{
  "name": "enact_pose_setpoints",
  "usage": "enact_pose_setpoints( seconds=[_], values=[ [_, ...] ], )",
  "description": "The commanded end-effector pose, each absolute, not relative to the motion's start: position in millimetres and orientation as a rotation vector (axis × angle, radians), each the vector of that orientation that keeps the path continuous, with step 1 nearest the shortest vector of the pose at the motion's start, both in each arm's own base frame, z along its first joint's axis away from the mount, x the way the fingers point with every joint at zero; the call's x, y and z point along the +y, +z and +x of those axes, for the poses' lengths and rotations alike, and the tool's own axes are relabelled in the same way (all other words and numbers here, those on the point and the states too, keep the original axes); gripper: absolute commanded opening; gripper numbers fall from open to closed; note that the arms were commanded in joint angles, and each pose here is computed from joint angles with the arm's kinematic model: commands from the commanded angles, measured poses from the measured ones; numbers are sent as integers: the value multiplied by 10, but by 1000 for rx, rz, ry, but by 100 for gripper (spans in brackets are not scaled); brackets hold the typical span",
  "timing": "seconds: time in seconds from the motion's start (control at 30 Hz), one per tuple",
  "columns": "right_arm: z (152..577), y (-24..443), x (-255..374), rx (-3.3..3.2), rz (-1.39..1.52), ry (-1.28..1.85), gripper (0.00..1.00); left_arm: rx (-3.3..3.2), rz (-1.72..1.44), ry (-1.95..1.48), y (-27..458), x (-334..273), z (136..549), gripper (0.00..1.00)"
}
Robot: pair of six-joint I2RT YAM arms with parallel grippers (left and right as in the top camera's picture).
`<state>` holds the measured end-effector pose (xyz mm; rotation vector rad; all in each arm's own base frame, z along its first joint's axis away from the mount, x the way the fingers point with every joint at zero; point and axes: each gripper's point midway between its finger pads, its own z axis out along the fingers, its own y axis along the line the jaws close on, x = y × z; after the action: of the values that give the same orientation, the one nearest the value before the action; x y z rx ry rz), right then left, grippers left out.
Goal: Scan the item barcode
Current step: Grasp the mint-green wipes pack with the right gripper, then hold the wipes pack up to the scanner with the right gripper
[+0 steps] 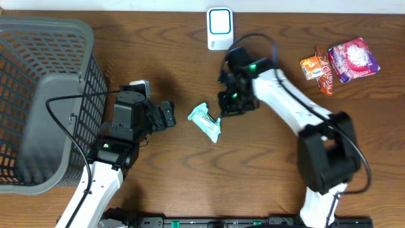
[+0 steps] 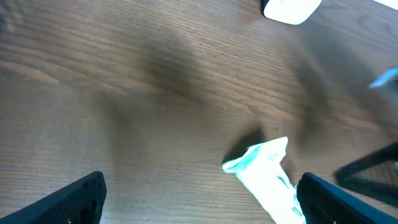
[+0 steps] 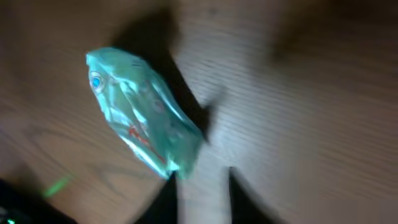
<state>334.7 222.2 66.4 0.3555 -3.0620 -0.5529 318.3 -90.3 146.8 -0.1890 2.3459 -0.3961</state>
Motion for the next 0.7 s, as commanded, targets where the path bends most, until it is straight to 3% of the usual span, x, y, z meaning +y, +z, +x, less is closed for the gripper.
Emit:
enact_pose_setpoints(
  seconds=[0.0, 0.07, 0.17, 0.27, 0.33, 0.5, 0.6, 0.67],
  values=[
    [3446, 908, 2149, -3155, 331, -523, 46, 2337, -199, -386, 1494, -881, 3206, 98],
    [3463, 918, 2166, -3161, 378, -536, 58, 2337, -199, -386, 1494, -881, 3206, 98],
    [3479, 921, 2264, -3154, 534, -591, 61, 2337, -199, -387, 1494, -881, 3206, 98],
    [3490, 916, 2423, -3139, 747, -644, 77, 2337, -199, -386, 1494, -881, 3206, 98],
    [3505, 874, 2501, -3134, 828, -650, 82, 2337, -199, -386, 1494, -881, 3206, 98],
    [3438, 501, 2759, -3031, 1063, -651, 84, 2337, -199, -386, 1494, -881, 3206, 98],
    [3347, 271, 2808, -2974, 1057, -631, 75, 2337, -199, -386, 1494, -881, 3206, 98],
    [3293, 148, 2829, -2943, 1051, -624, 64, 2337, -199, -386, 1494, -881, 3206, 98]
  ],
)
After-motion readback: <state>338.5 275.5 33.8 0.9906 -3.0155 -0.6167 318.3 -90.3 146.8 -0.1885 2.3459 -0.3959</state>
